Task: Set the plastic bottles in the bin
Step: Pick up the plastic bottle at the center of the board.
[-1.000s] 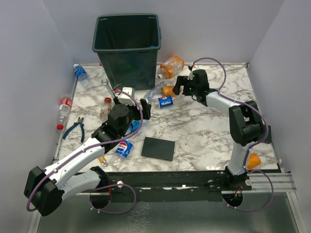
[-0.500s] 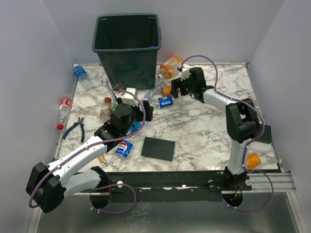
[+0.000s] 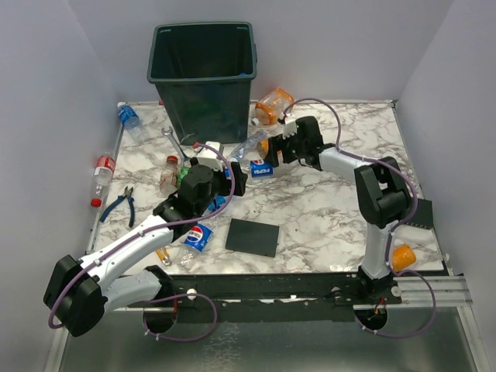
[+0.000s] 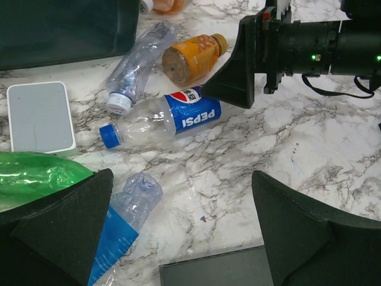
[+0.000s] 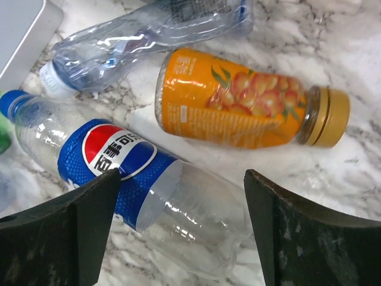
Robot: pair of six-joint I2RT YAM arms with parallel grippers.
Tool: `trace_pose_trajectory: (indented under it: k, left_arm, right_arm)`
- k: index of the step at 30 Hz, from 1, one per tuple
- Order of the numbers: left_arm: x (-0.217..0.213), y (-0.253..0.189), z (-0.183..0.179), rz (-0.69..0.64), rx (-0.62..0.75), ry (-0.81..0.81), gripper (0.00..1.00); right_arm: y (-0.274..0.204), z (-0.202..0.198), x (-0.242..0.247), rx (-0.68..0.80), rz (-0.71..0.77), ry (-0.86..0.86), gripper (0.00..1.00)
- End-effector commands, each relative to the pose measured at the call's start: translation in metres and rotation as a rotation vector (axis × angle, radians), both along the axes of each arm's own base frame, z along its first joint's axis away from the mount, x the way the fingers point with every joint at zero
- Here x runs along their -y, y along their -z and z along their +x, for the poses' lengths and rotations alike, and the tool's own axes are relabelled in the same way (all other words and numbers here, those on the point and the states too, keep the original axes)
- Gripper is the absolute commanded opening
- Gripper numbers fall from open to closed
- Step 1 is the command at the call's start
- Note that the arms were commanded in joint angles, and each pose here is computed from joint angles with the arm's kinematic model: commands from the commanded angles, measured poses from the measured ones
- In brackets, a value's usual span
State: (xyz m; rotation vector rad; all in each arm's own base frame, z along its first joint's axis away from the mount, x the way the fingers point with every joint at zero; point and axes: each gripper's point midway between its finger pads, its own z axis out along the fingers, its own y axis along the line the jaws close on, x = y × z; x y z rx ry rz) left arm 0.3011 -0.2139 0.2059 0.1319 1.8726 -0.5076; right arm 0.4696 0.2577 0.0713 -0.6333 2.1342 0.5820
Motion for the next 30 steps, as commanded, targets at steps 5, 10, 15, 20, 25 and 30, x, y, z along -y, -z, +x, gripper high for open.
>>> trace_pose_trajectory:
  k: [5,10,15,20,25,30]
  left_arm:
    - [0.016,-0.005,-0.002,-0.045,-0.024,0.05,0.99]
    - [0.023,0.005,-0.002,-0.05,-0.064,0.064,0.99]
    - [0.031,0.012,-0.002,-0.065,-0.101,0.085,0.99]
    - [0.032,0.012,-0.003,-0.07,-0.104,0.093,0.99]
    - [0.033,0.013,-0.005,-0.07,-0.108,0.104,0.99]
    - [0.033,0.012,-0.005,-0.063,-0.108,0.106,0.99]
  right_arm:
    - [0.001,-0.059,0.002,-0.079,0.05,0.026,0.84]
    - [0.002,-0.081,0.015,-0.088,0.062,0.082,0.87]
    - [-0.024,-0.085,0.016,-0.039,0.081,0.067,0.91]
    - [-0.023,-0.093,0.01,-0.052,-0.013,-0.076,0.99]
    - [0.003,-0.094,0.012,-0.067,-0.113,-0.11,1.0]
    - [0.019,-0.076,0.019,-0.016,-0.273,-0.069,1.0]
